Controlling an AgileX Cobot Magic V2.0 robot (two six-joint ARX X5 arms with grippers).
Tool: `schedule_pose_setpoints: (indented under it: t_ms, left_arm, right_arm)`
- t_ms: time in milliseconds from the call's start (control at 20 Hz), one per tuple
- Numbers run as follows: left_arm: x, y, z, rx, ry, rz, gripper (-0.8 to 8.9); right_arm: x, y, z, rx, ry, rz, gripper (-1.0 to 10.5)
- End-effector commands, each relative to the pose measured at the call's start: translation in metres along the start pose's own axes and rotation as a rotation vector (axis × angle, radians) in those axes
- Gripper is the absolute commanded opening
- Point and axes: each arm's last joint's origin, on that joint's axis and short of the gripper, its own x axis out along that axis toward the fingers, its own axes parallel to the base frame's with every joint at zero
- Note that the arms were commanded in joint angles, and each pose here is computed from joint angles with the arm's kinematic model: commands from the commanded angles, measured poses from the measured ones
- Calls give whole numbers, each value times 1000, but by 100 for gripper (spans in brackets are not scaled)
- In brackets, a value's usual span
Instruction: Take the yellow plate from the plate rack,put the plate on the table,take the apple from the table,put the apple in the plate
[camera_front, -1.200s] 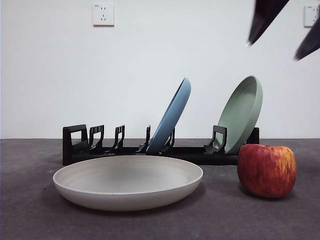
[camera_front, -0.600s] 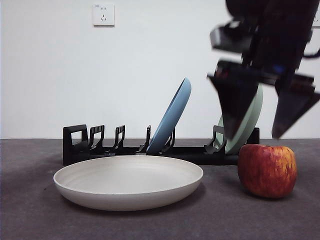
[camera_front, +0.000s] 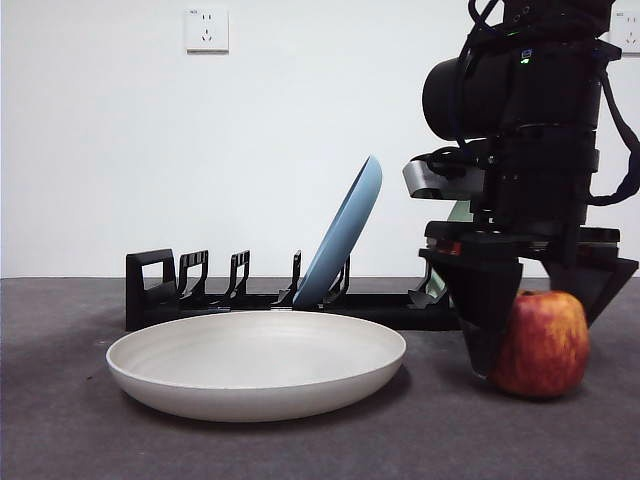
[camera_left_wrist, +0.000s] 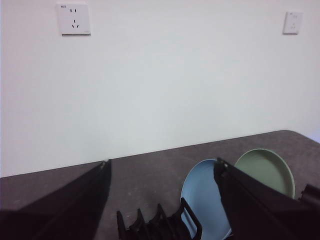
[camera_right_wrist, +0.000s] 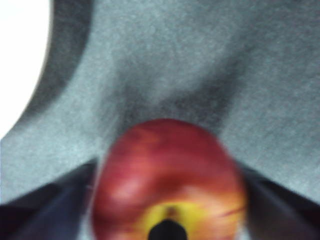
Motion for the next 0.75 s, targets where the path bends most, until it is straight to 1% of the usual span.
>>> schedule_pose_setpoints:
  t_ms: [50,200,350,450,650,750]
  left_arm:
    - [0,0,-2,19,7,7,346]
    - [0,0,-2,22,10,8,346]
    - [0,0,-2,23,11,7,346]
    - [0,0,-2,23,11,6,346]
    - [0,0,-2,23,11,6,346]
    - [0,0,-3,29,17,4,345]
  right_arm:
    - [2,0,0,8,5,-6,-16]
    - [-5,-1,1,11,-20,-48,-12]
    - [-29,3,4,41,-108,-41,-12]
    - [-48,7,7,28,-178,-34,-12]
    - [-85,29,23,-22,-312,-4,-12]
    - [-100,45,31,-67,-366,69,-12]
